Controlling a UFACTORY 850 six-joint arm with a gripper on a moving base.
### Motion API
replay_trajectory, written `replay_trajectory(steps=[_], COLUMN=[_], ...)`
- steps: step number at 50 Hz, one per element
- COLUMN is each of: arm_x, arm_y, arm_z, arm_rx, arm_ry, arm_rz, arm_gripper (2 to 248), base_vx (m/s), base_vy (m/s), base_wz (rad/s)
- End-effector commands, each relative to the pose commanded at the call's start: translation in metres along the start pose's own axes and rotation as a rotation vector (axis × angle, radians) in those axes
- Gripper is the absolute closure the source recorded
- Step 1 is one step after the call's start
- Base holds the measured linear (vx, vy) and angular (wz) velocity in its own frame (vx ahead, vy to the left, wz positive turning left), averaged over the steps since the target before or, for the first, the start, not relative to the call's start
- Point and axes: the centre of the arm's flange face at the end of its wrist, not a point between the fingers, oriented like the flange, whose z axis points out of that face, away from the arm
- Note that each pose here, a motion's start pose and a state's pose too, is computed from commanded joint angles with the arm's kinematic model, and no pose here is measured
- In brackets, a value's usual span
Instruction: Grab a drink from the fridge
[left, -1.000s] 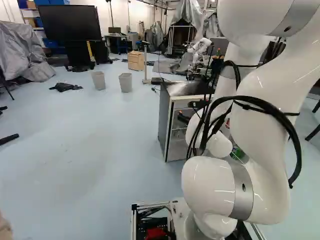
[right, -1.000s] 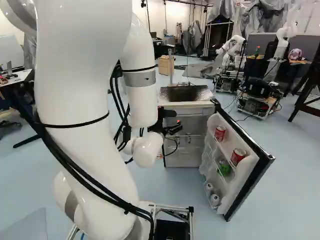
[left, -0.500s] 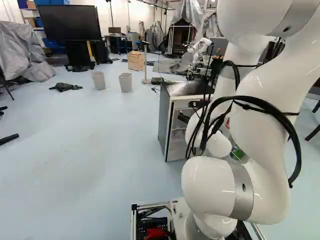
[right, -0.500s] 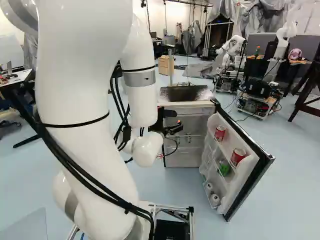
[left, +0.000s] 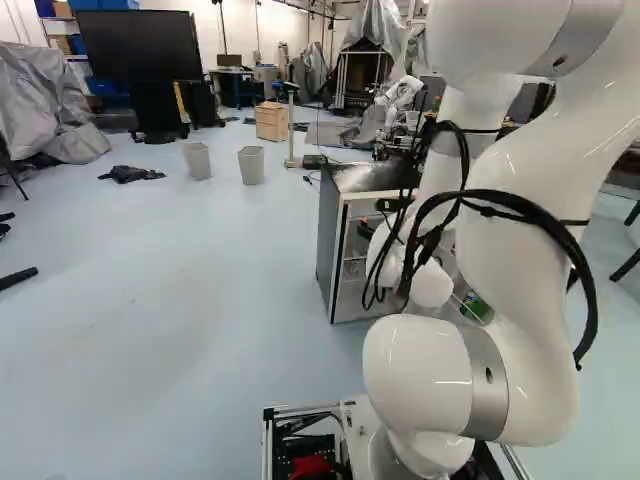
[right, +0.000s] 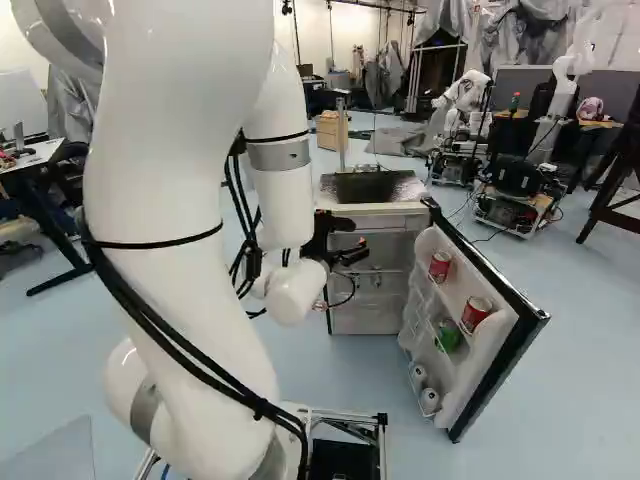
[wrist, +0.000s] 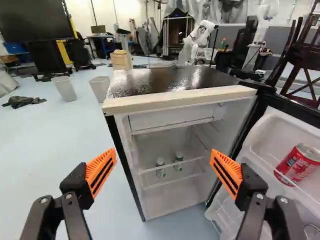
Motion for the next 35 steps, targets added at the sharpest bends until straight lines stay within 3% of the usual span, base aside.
replay_trajectory(steps=[35], arm_x=[0.004], arm_y=[0.020], arm_z=[0.036], arm_rx=[-0.293], arm_ry=[0.023], arm_rz=[0.060], arm_gripper=[3], base_vx=[0.000], base_vy=[0.000], base_wz=[0.000])
